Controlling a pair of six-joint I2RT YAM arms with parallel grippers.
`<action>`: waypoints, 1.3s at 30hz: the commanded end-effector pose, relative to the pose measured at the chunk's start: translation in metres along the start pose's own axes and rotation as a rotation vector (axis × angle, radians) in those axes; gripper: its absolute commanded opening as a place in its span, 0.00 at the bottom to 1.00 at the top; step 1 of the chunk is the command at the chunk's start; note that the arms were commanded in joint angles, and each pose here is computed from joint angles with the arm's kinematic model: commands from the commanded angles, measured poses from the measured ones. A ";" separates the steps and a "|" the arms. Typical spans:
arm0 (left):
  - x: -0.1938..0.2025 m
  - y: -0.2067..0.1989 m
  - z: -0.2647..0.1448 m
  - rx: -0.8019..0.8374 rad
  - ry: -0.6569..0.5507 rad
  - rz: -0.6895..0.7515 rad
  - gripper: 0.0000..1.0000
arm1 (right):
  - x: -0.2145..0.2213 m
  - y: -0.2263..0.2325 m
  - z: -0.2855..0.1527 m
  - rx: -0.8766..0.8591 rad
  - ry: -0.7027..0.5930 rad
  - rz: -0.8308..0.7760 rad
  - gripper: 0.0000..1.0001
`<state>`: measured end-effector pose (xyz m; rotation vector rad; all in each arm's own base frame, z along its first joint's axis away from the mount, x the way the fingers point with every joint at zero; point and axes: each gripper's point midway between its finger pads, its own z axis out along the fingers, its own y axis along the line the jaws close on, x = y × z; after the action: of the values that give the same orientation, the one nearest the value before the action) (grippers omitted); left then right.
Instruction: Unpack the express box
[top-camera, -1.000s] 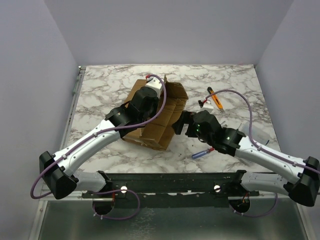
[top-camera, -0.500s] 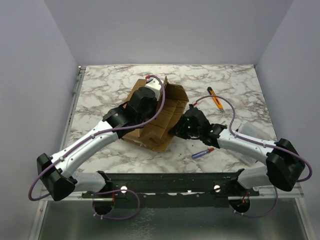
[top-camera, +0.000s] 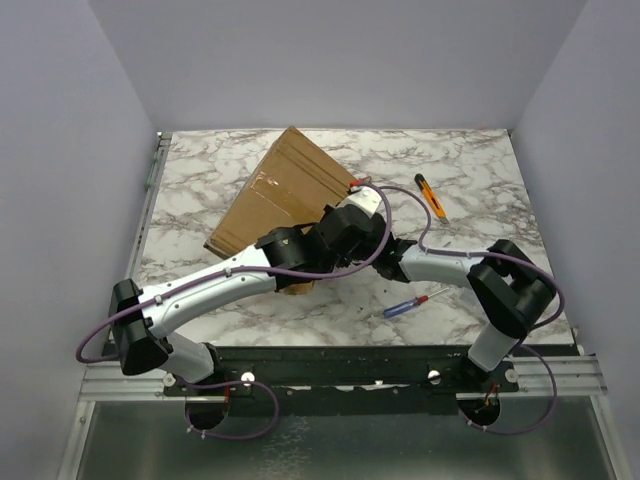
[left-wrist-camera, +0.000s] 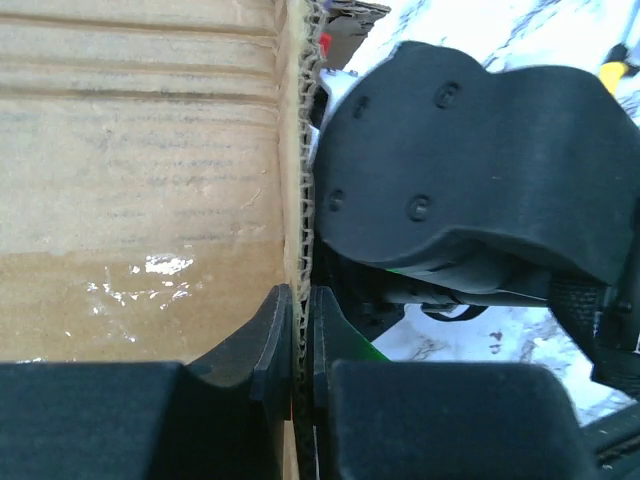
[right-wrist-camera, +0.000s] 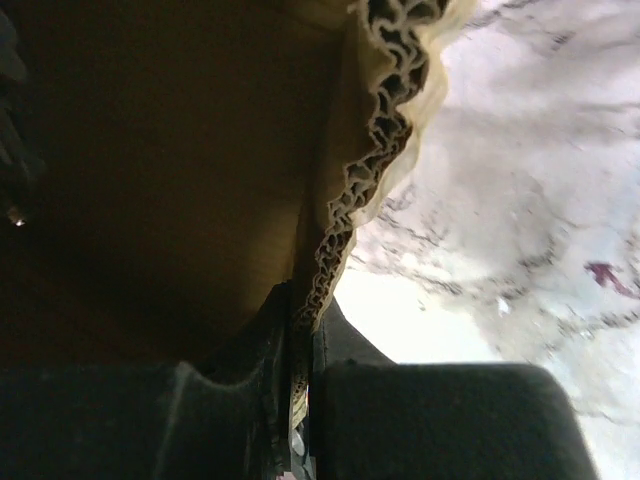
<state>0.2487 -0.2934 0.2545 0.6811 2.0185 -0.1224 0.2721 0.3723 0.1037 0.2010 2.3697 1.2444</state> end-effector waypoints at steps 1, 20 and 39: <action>-0.047 -0.027 -0.018 0.047 -0.142 -0.090 0.00 | -0.014 0.025 0.018 -0.104 -0.017 -0.026 0.06; -0.027 0.035 -0.008 -0.061 -0.151 -0.105 0.00 | -0.015 -0.045 -0.013 0.149 -0.123 -0.026 0.11; -0.005 0.020 0.025 0.181 -0.175 -0.355 0.00 | -0.046 -0.025 -0.111 0.281 -0.258 -0.281 0.62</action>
<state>0.2783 -0.2656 0.2119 0.4538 2.0586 -0.3837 0.2642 0.2635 0.1292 0.1306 2.2915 0.7089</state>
